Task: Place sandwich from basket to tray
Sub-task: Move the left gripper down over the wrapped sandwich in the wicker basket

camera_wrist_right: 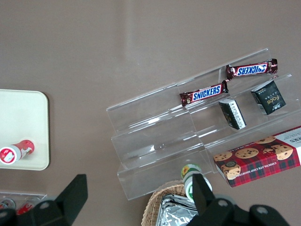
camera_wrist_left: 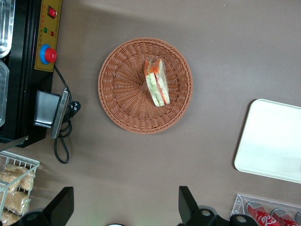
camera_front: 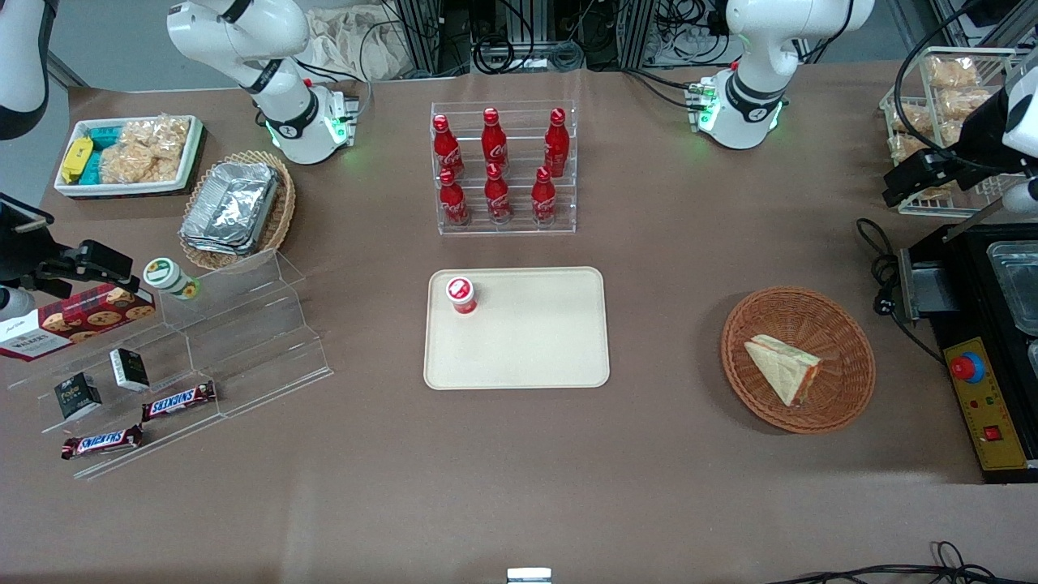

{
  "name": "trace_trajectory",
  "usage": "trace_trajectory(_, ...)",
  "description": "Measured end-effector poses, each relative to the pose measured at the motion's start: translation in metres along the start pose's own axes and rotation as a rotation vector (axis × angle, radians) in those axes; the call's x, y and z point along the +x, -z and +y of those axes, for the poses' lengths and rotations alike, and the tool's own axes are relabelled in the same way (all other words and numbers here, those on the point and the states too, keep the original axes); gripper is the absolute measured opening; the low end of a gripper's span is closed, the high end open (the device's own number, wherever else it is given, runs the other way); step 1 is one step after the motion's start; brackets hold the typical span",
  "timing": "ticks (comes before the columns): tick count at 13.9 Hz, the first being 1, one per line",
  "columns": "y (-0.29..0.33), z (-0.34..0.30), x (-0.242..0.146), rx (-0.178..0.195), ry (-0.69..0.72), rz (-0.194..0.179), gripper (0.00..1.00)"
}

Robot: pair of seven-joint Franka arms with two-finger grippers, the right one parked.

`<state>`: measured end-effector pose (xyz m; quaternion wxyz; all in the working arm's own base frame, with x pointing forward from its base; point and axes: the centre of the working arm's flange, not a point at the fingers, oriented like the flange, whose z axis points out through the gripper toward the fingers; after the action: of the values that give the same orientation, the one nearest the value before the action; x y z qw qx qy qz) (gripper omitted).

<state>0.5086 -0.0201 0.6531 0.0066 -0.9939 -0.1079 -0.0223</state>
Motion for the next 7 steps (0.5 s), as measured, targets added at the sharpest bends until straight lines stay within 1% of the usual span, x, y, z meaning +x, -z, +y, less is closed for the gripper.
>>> trace_trajectory(2,0.0007,0.0000,-0.0002,0.000,0.000,0.002,1.00)
trace_trajectory(5,0.0039,-0.0021,0.0026,-0.007,0.004,0.024,1.00)
trace_trajectory(7,0.0029,-0.0036,0.0046,-0.008,0.007,0.027,1.00)
